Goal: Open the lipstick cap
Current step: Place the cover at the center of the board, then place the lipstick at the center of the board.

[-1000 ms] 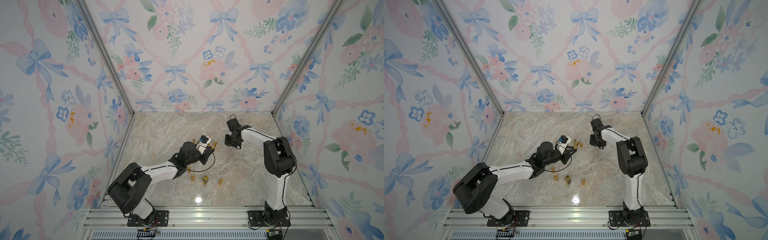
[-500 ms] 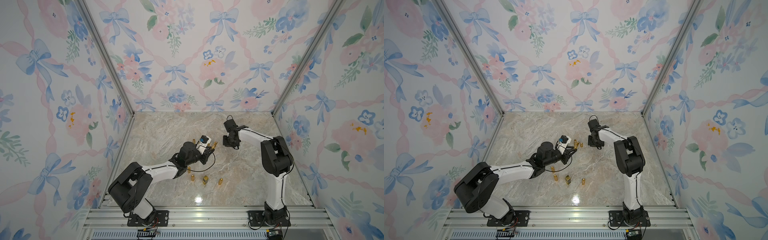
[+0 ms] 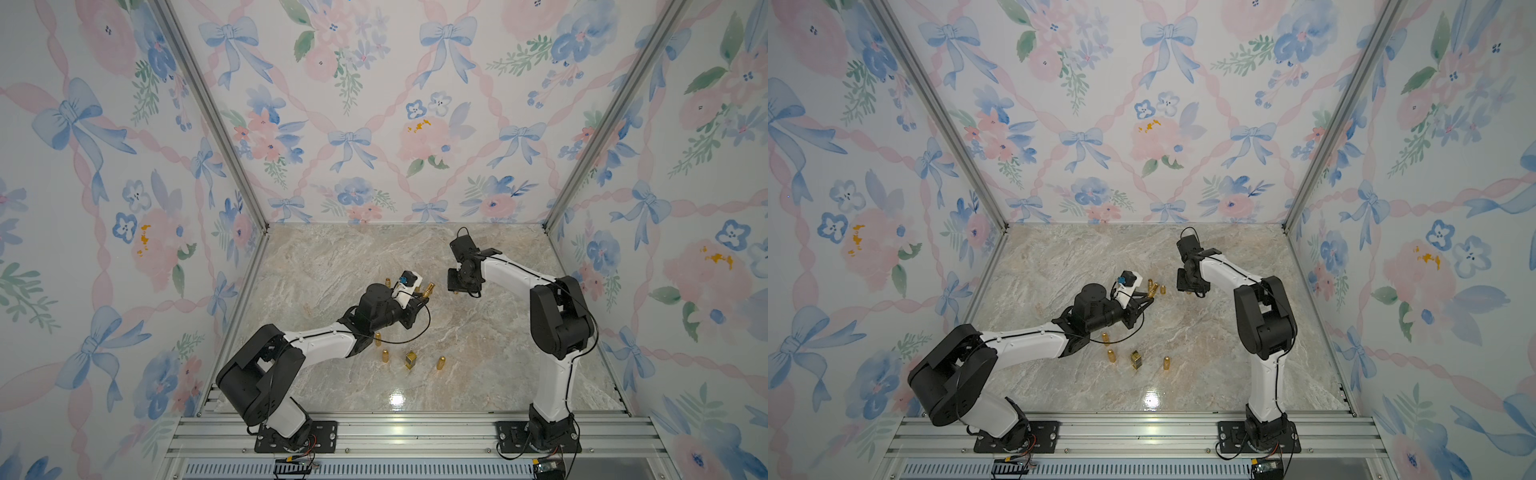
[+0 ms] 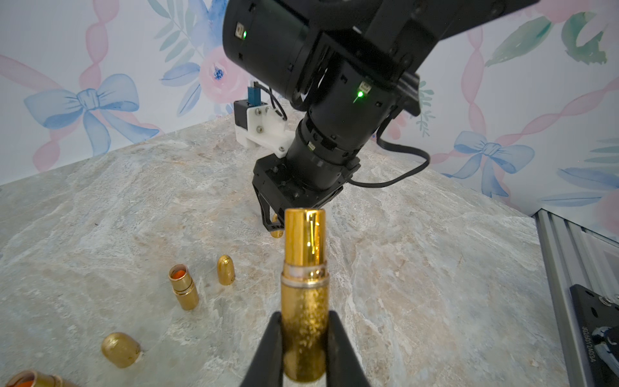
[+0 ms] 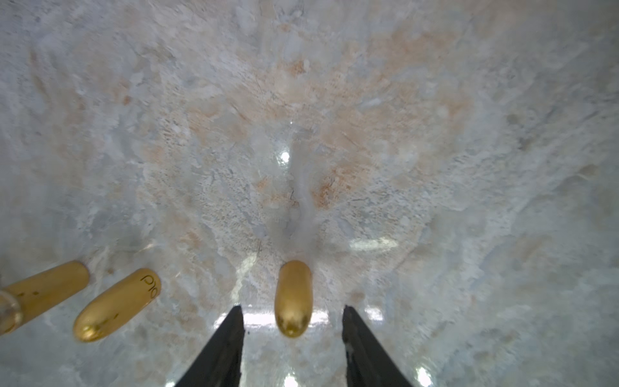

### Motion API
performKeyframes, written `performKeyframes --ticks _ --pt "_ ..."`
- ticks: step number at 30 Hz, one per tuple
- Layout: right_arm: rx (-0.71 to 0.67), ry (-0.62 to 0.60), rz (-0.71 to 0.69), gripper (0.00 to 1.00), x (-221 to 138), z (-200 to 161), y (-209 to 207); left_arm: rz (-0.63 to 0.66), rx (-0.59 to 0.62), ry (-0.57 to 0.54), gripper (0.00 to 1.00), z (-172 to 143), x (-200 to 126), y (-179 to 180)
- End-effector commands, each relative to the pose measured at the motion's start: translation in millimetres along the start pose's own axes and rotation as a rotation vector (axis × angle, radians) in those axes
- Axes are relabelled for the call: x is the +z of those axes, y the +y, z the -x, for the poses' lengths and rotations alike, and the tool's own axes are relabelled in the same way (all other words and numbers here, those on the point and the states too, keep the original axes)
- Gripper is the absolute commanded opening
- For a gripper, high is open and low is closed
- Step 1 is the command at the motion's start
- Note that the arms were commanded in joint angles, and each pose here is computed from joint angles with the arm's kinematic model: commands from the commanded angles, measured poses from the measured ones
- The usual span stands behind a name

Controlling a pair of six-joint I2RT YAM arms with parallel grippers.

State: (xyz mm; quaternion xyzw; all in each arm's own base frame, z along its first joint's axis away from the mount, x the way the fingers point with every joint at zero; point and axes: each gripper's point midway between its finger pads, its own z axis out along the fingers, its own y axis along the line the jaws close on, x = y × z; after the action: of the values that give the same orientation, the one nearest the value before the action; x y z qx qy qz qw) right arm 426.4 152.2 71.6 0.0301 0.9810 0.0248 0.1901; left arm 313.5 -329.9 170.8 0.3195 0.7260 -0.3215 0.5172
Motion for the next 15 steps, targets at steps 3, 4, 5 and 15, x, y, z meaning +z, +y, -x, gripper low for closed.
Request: performKeyframes --ticks 3,4,5,15 --pt "-0.007 -0.006 0.109 0.55 -65.1 -18.2 10.3 0.003 0.026 -0.034 0.00 11.8 4.5 -1.2" --pt "-0.013 -0.013 0.132 0.56 -77.4 -21.2 13.1 0.005 0.025 -0.034 0.00 12.0 5.2 -0.5" --pt "-0.021 -0.017 0.159 0.56 -88.1 -24.5 16.9 0.007 0.024 -0.035 0.00 12.6 6.1 0.0" --pt "-0.049 0.014 0.542 0.62 -169.3 -57.6 82.6 0.030 0.014 -0.058 0.00 23.8 9.3 3.0"
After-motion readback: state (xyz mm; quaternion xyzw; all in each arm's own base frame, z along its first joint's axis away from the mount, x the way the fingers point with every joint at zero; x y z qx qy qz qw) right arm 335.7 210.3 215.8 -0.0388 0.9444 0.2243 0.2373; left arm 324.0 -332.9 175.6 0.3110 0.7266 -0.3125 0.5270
